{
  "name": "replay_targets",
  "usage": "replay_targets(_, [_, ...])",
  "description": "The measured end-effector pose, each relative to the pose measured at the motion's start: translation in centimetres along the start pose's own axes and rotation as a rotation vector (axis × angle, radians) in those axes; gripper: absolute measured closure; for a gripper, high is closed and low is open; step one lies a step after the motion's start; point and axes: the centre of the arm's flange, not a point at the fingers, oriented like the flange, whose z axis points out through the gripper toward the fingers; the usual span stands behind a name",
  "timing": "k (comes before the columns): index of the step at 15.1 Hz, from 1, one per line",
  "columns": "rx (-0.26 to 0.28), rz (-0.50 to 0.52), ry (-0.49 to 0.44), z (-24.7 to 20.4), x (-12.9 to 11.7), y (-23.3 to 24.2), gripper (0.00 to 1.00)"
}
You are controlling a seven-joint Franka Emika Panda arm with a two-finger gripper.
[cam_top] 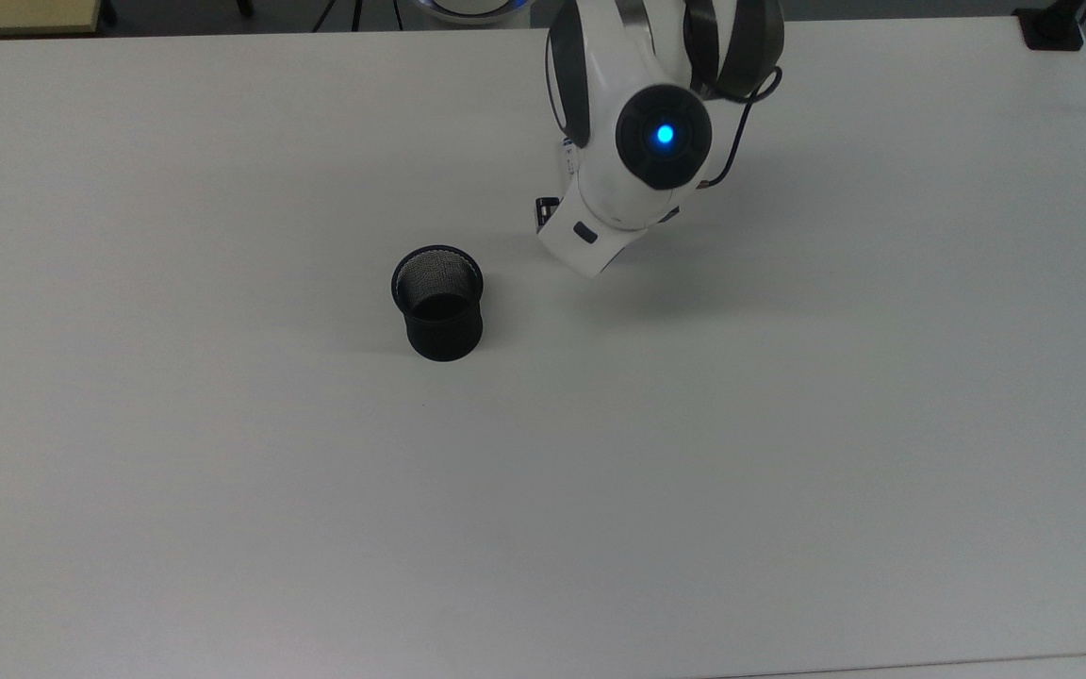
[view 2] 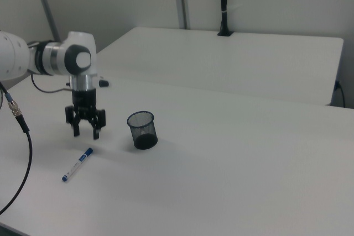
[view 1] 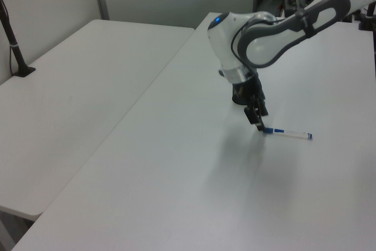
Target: Remove the marker
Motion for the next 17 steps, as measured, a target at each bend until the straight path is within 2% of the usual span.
replay_targets(1, [-0.006,0.008,0.034,-1.8,-0.2,0.4,0.07])
replay_targets(2, [-0.007,0.034,0.103,-5.6,-1.2,2.2,0.00])
replay_targets(4, [0.003,0.094,0.202,-11.3,-3.9,6.7,0.00])
replay_targets(7, [0.042,0.212,0.301,-17.9,-9.6,14.6,0.00])
replay_targets(9, [0.060,0.277,0.332,-20.1,-12.9,18.4,0.00])
replay_targets(11, [0.071,0.328,0.348,-21.1,-15.0,21.2,0.00])
replay_targets(17, [0.085,0.404,0.393,-22.7,-18.2,25.3,0.00])
